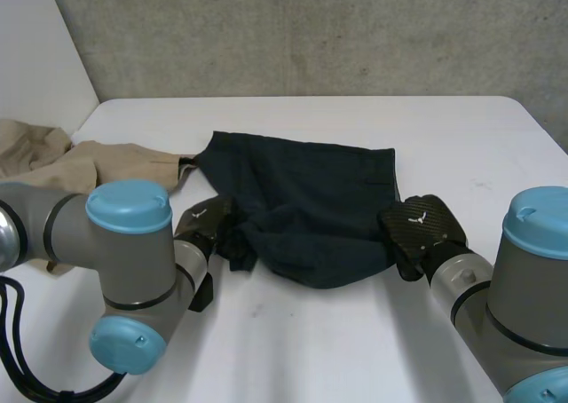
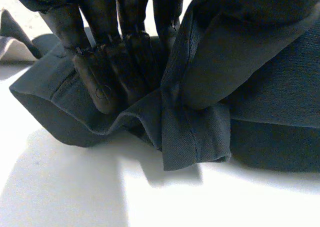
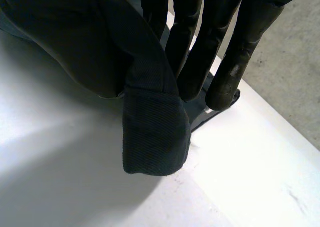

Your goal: Fold the laundry.

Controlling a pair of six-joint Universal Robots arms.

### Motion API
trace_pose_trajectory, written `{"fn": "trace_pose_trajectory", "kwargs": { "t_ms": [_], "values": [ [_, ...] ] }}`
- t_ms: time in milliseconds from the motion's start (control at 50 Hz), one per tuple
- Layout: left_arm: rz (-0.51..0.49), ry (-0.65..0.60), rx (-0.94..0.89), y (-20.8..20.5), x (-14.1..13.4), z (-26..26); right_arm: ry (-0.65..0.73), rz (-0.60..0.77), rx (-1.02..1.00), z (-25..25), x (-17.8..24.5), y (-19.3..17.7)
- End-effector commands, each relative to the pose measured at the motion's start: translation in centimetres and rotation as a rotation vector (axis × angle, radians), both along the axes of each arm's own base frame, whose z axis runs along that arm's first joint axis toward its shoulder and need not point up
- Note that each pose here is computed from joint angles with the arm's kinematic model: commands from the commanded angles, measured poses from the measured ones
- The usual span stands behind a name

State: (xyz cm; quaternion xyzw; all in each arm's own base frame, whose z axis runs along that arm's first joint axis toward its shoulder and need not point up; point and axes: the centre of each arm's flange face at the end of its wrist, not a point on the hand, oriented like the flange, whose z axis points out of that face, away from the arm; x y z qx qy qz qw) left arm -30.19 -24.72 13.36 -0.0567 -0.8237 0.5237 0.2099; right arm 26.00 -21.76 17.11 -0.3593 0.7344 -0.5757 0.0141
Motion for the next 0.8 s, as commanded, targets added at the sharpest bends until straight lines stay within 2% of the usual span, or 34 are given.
{"fn": "trace_pose_trajectory", "kwargs": {
  "t_ms": [20, 100, 180, 220, 260, 340, 420, 560, 680, 800],
  "values": [
    [0.019, -0.008, -0.053, 0.7, 1.0, 4.1, 0.008, 0.006, -0.080, 2.4, 0.0, -0.4],
    [-0.009, -0.075, -0.116, 2.0, 2.3, 7.7, 0.093, 0.032, -0.225, 6.3, -0.5, 0.0],
    [-0.096, -0.285, -0.200, 4.1, 3.5, 10.4, 0.171, 0.053, -0.334, 9.5, -1.0, 0.6],
    [-0.162, -0.443, -0.257, 5.7, 4.5, 11.4, 0.203, 0.056, -0.356, 10.4, -1.2, 0.8],
    [-0.232, -0.597, -0.312, 7.3, 5.3, 11.7, 0.259, 0.064, -0.348, 11.1, -1.7, 1.3],
    [-0.355, -0.805, -0.414, 10.5, 6.1, 12.0, 0.341, 0.090, -0.288, 11.8, -2.6, 2.6],
    [-0.435, -0.920, -0.489, 12.7, 6.7, 11.8, 0.399, 0.114, -0.194, 11.4, -3.4, 3.5],
    [-0.481, -0.911, -0.482, 12.5, 5.4, 9.6, 0.432, 0.152, -0.049, 8.5, -3.7, 3.9],
    [-0.482, -0.920, -0.477, 8.8, 2.5, 5.9, 0.463, 0.200, 0.096, 3.7, -2.9, 2.5],
    [-0.427, -0.890, -0.545, 4.3, -0.5, 5.2, 0.400, 0.160, 0.023, 2.9, -1.8, 0.0]
  ]
}}
